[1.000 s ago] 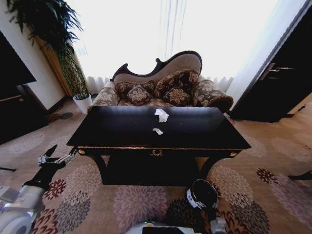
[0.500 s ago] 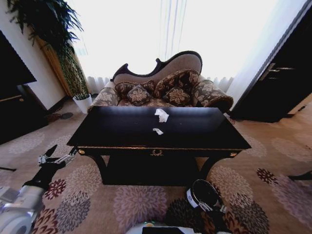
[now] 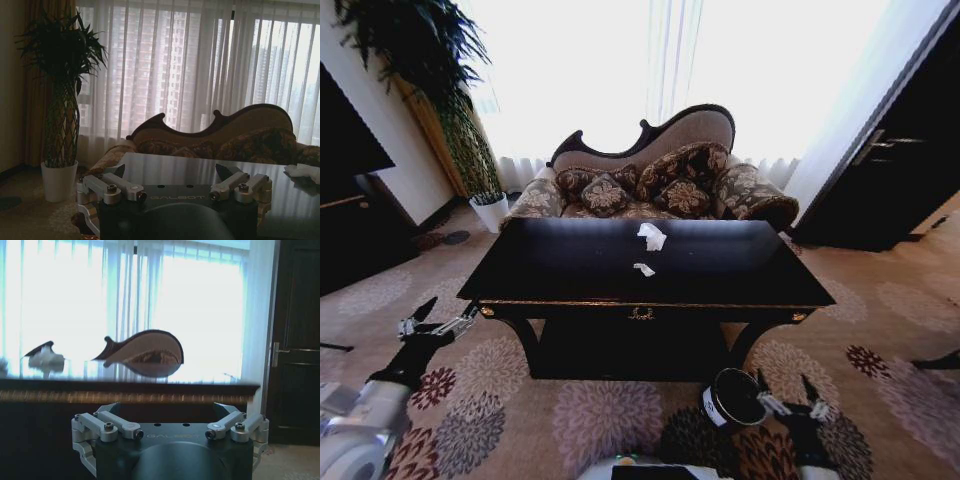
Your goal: Move to the front of the table and place the trash on the table into the trash bin.
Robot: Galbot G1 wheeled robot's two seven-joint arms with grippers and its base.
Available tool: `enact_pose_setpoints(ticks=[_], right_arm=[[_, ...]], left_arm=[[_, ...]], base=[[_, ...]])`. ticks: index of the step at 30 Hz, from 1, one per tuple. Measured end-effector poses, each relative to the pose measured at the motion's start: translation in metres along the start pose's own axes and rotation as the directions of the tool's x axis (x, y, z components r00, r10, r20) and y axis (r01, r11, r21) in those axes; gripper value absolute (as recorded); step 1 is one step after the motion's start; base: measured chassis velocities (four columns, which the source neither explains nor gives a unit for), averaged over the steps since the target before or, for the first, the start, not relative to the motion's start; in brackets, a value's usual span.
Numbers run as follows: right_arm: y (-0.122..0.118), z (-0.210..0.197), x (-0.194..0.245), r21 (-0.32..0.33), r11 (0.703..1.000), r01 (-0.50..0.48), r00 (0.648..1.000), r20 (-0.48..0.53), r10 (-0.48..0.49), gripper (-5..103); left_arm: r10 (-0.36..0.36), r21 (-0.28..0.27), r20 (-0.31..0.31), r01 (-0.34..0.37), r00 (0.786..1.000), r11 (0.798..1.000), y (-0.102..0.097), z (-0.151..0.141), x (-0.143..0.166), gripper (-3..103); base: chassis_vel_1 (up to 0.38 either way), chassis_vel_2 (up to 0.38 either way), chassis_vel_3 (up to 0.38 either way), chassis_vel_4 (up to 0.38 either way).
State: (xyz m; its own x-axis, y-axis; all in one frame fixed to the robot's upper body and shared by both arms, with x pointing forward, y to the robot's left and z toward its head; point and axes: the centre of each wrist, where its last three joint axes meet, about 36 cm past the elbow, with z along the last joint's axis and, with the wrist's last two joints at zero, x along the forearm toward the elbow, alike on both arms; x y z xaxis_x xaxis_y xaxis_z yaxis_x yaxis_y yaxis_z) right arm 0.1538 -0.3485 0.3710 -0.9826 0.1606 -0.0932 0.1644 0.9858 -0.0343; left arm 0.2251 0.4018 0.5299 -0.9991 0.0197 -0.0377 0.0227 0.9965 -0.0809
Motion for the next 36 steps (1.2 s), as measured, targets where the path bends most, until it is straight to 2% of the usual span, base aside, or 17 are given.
enact_pose_setpoints(ticks=[4,6,15,16,17,21,23,26,36], right_arm=[[-0.001,-0.039,-0.022,-0.03,0.999,0.018,0.999,0.03,-0.018,100],[-0.002,-0.045,-0.026,-0.032,0.999,0.024,0.999,0.035,-0.023,100],[0.0,-0.086,-0.071,0.008,0.992,0.127,0.99,0.052,-0.128,100],[0.002,-0.094,-0.081,0.018,0.988,0.152,0.988,0.036,-0.153,100],[0.006,-0.119,-0.11,0.042,0.973,0.228,0.974,-0.019,-0.227,100],[0.013,-0.14,-0.138,0.04,0.959,0.28,0.958,-0.083,-0.276,100],[0.018,-0.153,-0.152,0.017,0.951,0.309,0.945,-0.116,-0.305,100],[0.024,-0.179,-0.185,0.006,0.929,0.37,0.916,-0.166,-0.364,100],[0.014,-0.218,-0.258,0.084,0.899,0.43,0.876,-0.281,-0.392,100]], left_arm=[[0.0,0.0,0.0,0.0,1.0,1.0,0.0,0.0,0.0,100],[0.0,0.0,0.0,0.0,1.0,1.0,0.0,0.0,0.0,100],[0.0,0.0,0.0,0.0,1.0,1.0,0.0,0.0,0.0,100],[0.0,0.0,0.0,0.0,1.0,1.0,0.0,0.0,0.0,100],[0.0,0.0,0.0,0.0,1.0,1.0,0.0,0.0,0.0,100],[0.0,0.0,0.0,0.0,1.0,1.0,0.0,0.0,0.0,100],[0.0,0.0,0.0,0.0,1.0,1.0,0.0,0.0,0.0,100],[0.0,0.0,0.0,0.0,1.0,1.0,0.0,0.0,0.0,100],[0.0,0.0,0.0,0.0,1.0,1.0,0.0,0.0,0.0,100]], base=[[0.0,0.0,0.0,0.0],[0.0,0.0,0.0,0.0],[0.0,0.0,0.0,0.0],[0.0,0.0,0.0,0.0],[0.0,0.0,0.0,0.0],[0.0,0.0,0.0,0.0],[0.0,0.0,0.0,0.0],[0.0,0.0,0.0,0.0],[0.0,0.0,0.0,0.0]])
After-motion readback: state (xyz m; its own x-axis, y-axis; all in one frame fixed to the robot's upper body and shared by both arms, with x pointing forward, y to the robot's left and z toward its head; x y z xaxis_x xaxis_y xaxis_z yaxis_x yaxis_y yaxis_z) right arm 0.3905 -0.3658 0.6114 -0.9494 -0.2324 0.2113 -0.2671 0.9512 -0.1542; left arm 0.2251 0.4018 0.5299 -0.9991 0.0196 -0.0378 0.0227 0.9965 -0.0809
